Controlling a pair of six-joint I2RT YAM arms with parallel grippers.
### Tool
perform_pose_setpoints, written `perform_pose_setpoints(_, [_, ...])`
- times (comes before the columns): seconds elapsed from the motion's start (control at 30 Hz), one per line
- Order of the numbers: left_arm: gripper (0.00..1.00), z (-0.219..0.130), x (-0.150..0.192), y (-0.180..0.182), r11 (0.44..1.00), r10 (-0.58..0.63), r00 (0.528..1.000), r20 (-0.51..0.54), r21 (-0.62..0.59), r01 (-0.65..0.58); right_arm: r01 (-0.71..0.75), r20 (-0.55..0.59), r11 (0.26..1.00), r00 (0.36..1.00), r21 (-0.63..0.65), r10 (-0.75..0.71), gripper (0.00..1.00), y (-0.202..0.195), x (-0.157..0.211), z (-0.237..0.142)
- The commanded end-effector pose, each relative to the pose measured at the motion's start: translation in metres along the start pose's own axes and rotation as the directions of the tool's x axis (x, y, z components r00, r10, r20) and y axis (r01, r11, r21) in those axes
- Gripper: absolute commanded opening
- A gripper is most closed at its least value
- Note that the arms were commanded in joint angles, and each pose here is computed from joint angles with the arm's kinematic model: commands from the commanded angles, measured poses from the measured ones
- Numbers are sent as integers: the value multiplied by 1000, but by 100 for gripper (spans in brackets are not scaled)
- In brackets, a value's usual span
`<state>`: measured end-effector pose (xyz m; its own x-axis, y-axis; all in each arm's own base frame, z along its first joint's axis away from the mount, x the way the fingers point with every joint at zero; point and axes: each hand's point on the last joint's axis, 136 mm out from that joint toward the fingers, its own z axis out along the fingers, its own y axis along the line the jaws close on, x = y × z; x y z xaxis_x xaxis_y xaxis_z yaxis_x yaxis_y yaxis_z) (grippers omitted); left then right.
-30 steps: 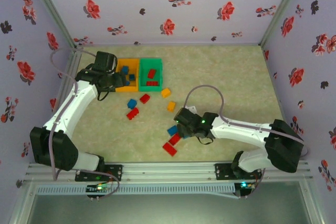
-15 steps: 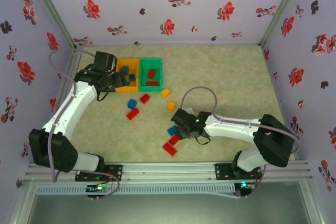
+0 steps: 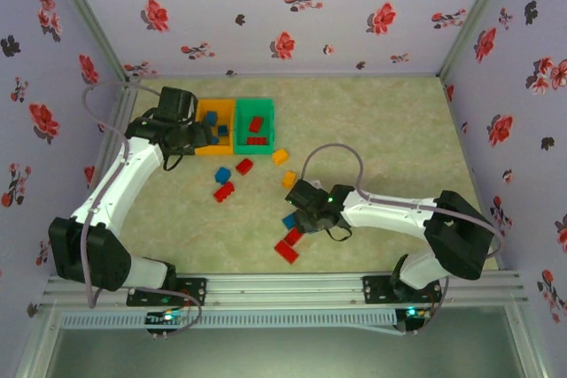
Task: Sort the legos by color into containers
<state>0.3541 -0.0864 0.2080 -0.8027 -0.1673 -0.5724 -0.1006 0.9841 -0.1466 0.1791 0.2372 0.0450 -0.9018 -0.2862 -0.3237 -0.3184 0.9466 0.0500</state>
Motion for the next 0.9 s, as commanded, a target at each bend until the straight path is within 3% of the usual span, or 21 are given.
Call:
perform_pose_setpoints(0.0, [60,-3,-3,0,1000,-2,1000,3,-12,2,11,-22,1000,1000,-5,-11,63,0,-1,-1])
perform_pose_setpoints(0.43, [60,-6,-5,0,1000,1,1000,8,-9,-1,-16,-63,1000,998,-3,15,56,-5,8,16])
perform_pose_setpoints(0.87, [60,-4,-4,0,1000,4,1000,0,-12,-4,-42,-81,999,996,9,42,39,-22,7,22])
